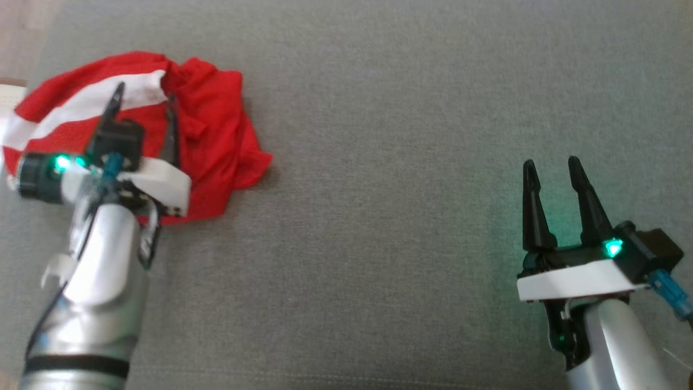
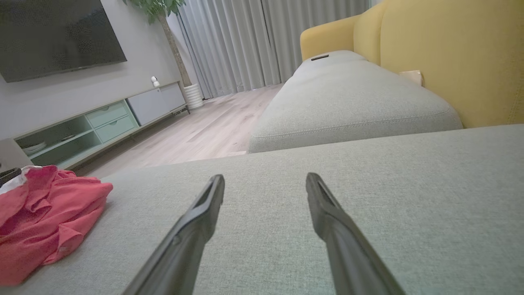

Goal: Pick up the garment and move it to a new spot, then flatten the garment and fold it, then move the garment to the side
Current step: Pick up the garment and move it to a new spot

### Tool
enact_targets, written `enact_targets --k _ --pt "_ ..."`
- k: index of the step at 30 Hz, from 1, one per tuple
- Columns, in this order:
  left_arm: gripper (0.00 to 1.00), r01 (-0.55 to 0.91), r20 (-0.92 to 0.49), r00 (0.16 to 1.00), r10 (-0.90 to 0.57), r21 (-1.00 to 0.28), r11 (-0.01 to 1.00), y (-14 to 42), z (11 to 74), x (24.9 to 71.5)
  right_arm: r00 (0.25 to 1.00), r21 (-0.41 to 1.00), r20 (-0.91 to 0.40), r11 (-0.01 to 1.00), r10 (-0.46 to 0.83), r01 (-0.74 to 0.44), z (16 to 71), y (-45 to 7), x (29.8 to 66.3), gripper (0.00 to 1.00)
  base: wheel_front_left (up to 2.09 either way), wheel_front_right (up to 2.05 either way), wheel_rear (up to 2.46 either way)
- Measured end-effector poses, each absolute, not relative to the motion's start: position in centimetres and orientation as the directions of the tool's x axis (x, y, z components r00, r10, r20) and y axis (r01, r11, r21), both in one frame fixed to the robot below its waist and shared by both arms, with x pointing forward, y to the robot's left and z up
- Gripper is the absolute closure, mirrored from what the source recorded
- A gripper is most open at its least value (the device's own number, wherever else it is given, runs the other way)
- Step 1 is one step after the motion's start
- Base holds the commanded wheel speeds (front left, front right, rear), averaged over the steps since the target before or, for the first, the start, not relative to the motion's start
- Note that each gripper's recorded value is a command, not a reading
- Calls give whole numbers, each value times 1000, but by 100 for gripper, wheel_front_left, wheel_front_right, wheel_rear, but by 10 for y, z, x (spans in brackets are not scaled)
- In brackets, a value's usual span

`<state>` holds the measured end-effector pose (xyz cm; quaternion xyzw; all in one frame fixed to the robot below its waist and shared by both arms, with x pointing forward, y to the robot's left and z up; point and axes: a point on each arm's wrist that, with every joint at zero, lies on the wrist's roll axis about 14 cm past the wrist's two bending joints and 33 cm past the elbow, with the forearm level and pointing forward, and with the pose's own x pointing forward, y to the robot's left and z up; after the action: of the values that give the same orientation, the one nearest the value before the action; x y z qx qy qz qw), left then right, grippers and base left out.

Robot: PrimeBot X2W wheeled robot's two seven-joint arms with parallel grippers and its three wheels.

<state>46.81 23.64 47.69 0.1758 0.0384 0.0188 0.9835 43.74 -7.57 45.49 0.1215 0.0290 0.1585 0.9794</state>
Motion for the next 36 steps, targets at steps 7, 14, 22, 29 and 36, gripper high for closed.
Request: enact_targets --k 7,14,22,29,36 --pt "0 9 -163 985 58 384 923 246 451 493 955 250 -40 928 295 -276 445 -85 442 0 0 0 0" --pt "0 13 -249 964 93 395 919 259 427 494 958 249 -42 932 283 -264 443 -89 446 0 0 0 0" --pt "100 -23 -239 963 121 379 925 266 432 498 958 249 -39 931 283 -265 443 -88 447 0 0 0 0" --pt "100 -95 31 996 89 355 930 251 516 513 959 240 -7 931 284 -274 457 -88 445 0 0 0 0" --pt "100 -122 228 972 48 321 939 238 578 488 958 237 34 929 285 -284 476 -88 438 0 0 0 0"
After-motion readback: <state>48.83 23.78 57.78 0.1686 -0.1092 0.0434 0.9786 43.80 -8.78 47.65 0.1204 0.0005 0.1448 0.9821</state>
